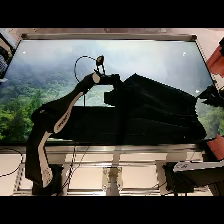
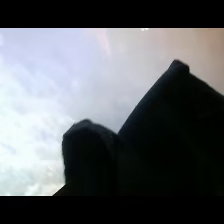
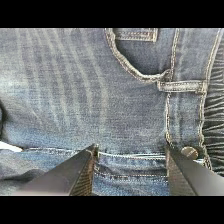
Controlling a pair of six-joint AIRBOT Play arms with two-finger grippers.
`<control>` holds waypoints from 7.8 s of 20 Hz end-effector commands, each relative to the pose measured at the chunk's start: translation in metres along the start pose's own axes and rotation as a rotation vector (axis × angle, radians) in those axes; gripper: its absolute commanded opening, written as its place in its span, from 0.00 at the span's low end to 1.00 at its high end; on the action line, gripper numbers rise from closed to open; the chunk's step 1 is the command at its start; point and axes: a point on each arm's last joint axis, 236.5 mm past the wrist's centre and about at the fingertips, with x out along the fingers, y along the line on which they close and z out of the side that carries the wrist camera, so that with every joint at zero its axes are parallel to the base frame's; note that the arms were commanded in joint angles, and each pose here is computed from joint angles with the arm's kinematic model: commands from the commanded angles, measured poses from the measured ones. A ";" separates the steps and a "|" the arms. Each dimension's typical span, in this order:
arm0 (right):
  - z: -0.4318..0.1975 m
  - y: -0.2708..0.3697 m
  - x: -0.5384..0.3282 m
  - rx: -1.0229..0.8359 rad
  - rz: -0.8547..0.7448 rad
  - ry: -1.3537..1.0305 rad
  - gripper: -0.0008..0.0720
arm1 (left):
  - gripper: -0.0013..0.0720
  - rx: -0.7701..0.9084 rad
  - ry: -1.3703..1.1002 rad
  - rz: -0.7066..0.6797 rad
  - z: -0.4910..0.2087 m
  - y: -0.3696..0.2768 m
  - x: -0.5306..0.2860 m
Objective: Fold the clothes and pants, and hang the long-sleeved shirts on hangers.
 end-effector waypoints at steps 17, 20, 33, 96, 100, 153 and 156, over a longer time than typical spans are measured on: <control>-0.007 0.035 0.053 -0.067 0.011 0.024 0.67 | 0.05 -0.198 -0.105 0.794 0.132 0.290 -0.384; -0.002 0.056 0.064 -0.121 0.009 0.005 0.67 | 0.05 -0.318 -0.056 0.855 0.108 0.322 -0.419; -0.025 0.083 0.074 -0.183 0.026 0.101 0.67 | 0.44 -0.368 0.291 1.000 0.026 0.369 -0.474; -0.020 0.111 0.112 -0.239 0.065 0.009 0.67 | 0.05 0.234 -0.081 1.169 0.108 0.329 -0.419; -0.002 0.108 0.112 -0.236 0.044 -0.064 0.67 | 0.05 0.129 -0.152 1.173 0.111 0.367 -0.424; 0.076 0.147 0.181 -0.423 0.002 -0.083 0.65 | 0.44 -0.413 0.363 0.845 -0.133 0.369 -0.441; 0.072 0.146 0.194 -0.369 0.011 -0.043 0.62 | 0.44 -0.420 0.357 0.834 -0.132 0.367 -0.438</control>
